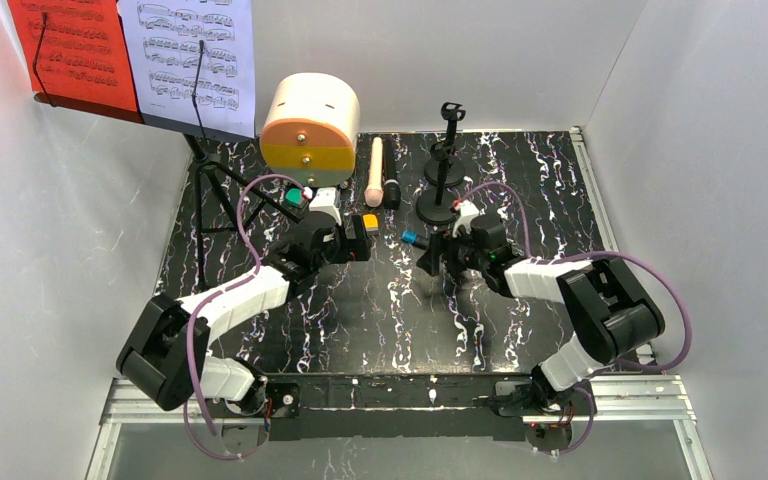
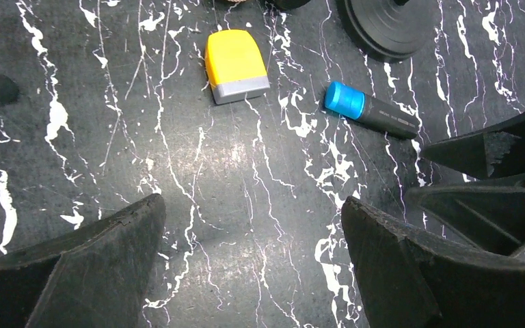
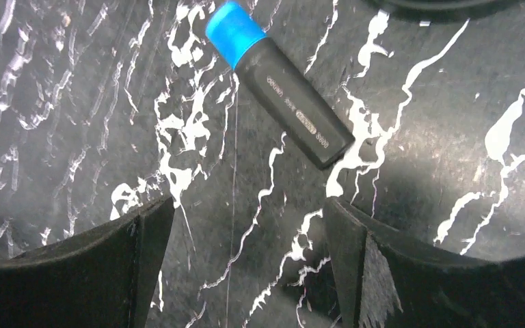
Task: Pack up the instrument practice props
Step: Move the distractor to the center of the board.
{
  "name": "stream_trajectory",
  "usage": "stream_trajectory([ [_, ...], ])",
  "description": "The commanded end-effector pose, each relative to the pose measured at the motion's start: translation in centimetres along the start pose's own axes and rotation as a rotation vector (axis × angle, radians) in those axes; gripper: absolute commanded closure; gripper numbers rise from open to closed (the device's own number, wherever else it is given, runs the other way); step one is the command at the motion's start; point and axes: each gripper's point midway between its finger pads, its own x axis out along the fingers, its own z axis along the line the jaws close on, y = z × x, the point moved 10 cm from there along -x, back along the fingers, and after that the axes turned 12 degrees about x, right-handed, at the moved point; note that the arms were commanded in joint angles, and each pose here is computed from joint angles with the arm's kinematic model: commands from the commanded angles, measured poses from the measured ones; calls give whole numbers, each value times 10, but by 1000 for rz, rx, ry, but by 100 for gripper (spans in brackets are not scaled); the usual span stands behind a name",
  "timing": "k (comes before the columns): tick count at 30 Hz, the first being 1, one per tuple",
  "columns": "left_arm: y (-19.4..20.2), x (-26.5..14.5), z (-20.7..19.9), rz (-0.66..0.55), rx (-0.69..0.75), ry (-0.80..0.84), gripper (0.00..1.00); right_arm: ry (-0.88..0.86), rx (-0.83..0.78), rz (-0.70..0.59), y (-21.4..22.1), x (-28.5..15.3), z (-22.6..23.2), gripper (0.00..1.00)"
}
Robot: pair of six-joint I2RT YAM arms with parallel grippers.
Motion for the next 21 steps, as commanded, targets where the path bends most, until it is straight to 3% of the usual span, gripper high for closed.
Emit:
stream_trajectory([
  [1, -6, 1, -2, -17, -23, 26, 2, 72, 52, -51, -2, 0, -11, 12],
  [10, -7, -4, 4, -32, -27, 7, 2, -156, 89, -46, -32, 65, 12, 17],
  [15, -6, -3, 6, -25, -36, 7, 2, -233, 66, -138, -59, 103, 37, 16],
  [21, -6, 0, 10, -21, -70, 13, 1, -208, 5, -212, -68, 91, 39, 14],
])
